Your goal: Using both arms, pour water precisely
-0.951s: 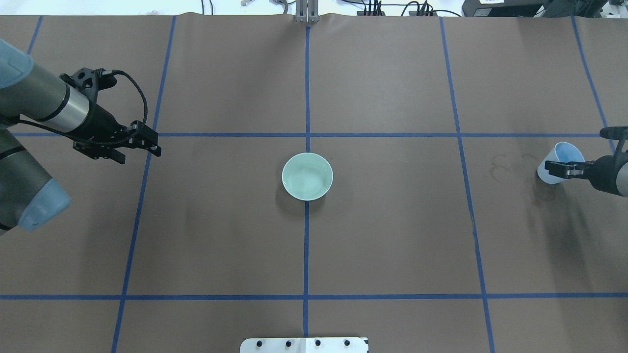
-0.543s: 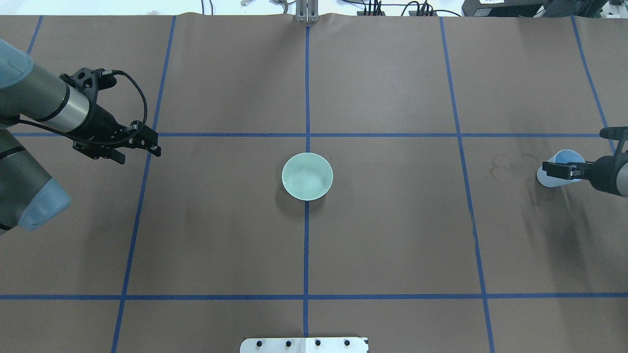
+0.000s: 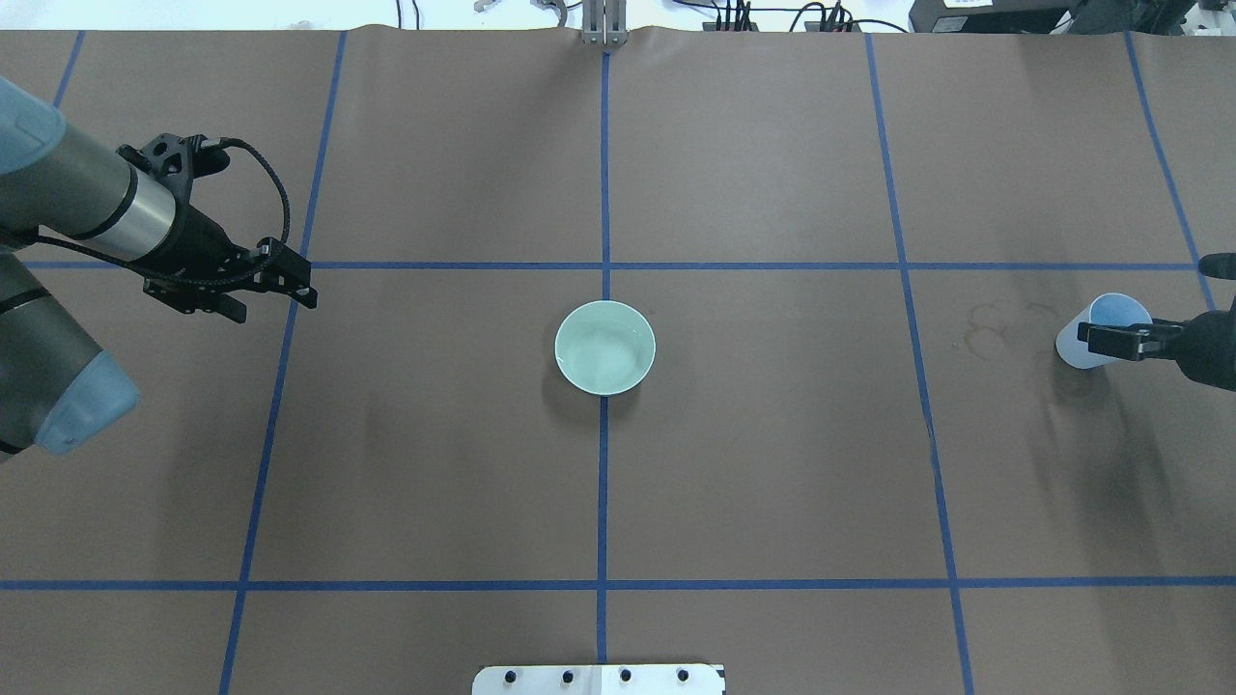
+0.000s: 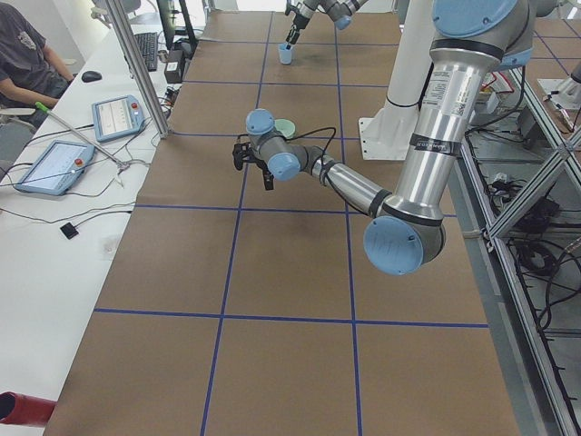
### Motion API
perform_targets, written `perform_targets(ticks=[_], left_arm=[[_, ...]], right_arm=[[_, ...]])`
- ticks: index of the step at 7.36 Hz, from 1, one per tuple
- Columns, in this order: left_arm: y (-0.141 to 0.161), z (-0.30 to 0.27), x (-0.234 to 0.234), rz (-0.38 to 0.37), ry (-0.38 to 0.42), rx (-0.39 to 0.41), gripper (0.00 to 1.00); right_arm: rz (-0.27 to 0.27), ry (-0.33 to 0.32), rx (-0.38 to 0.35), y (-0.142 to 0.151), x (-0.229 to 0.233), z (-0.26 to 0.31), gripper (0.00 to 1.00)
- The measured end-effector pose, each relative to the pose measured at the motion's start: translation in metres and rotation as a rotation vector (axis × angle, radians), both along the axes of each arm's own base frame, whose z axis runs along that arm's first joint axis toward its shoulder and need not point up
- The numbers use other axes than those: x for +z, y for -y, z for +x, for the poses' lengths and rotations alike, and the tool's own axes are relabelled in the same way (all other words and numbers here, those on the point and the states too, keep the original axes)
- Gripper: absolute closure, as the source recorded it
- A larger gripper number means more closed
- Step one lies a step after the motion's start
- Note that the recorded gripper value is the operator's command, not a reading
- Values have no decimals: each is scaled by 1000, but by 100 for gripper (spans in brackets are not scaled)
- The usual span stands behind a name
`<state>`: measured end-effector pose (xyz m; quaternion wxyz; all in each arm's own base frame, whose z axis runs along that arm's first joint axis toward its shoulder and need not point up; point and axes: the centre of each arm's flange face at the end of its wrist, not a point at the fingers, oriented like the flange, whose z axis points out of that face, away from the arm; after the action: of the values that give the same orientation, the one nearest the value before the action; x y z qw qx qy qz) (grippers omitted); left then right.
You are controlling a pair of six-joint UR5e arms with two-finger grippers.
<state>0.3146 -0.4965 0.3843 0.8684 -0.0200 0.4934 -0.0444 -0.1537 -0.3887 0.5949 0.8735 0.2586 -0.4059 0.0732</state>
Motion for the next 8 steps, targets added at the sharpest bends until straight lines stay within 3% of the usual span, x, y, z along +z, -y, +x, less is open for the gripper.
perform_targets(ticks=[2, 4, 6, 8], left_arm=[[2, 4, -10, -13, 10, -1, 8], [7, 30, -52, -47, 31, 1, 8], [2, 103, -108, -44, 43, -7, 8], [6, 167, -146, -41, 53, 2, 8]], right_arm=[[-9, 16, -56, 17, -5, 59, 0], [-51, 32, -134, 41, -14, 113, 0], [-79, 20, -228, 65, -23, 142, 0], [-73, -42, -338, 94, -34, 162, 0]])
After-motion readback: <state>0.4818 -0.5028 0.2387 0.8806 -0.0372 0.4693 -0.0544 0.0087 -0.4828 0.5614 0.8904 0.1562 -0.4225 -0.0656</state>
